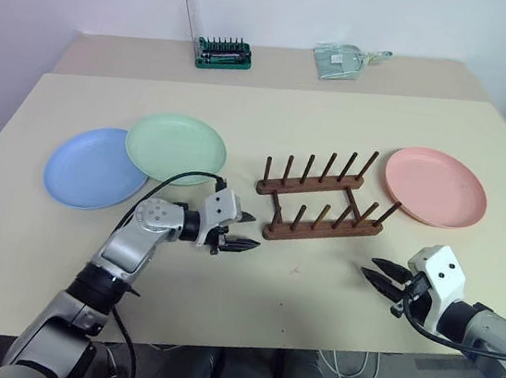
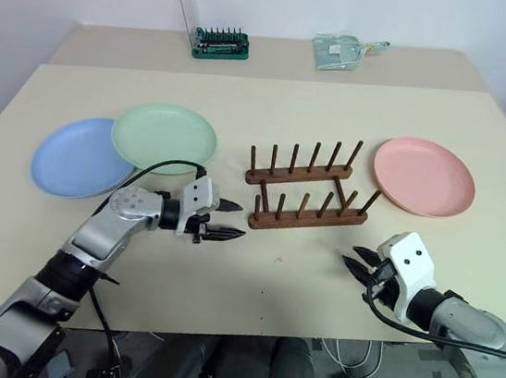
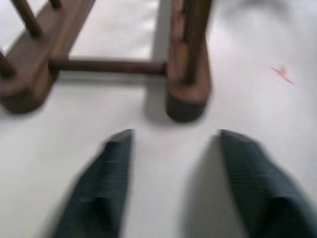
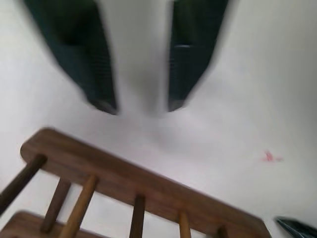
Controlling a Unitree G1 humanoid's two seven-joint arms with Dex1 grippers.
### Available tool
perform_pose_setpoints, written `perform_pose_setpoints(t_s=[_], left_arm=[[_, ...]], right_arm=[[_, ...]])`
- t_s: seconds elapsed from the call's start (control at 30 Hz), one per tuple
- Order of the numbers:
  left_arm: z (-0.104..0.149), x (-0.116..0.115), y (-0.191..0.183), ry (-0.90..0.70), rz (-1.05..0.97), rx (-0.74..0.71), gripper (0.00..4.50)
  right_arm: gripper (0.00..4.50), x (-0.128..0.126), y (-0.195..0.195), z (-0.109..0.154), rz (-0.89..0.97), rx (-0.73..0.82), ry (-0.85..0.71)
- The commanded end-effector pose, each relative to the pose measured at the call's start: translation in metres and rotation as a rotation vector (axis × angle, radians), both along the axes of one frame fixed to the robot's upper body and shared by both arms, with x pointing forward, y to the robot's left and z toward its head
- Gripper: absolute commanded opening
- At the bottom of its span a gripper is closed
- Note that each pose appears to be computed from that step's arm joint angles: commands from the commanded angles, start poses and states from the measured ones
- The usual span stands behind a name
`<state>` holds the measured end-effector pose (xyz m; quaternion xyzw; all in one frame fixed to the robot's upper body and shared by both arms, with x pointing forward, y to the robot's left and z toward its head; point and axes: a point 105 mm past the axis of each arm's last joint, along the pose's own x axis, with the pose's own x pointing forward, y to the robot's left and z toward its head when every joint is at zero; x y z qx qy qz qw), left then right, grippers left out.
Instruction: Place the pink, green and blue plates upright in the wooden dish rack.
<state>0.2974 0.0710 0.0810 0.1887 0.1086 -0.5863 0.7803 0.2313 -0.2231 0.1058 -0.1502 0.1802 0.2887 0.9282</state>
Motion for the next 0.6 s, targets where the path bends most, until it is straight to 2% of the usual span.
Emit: perform_pose_setpoints(t_s=[0.03, 0.23, 0.37, 0.6], left_arm=[[-0.014, -0.019, -0.007, 0.087, -0.043, 0.062, 0.60], [-0.015, -0.013, -0.031, 0.100, -0.008, 0.027, 0.60], [-0.022, 0.005, -0.035, 0.031, 0.070, 0.058, 0.60], [-0.018, 0.035, -0.039, -0.031, 0.218, 0.012, 0.60]], right_arm=[[0.00, 0.004, -0.004, 0.001, -0.006, -0.049, -0.020], [0.00, 0.025, -0.008, -0.015, -0.055, -0.123, -0.018], [0.00, 0.043, -0.008, -0.018, -0.107, -0.125, -0.041], [0.00, 0.074, -0.016, -0.016, -0.176, -0.185, -0.108]])
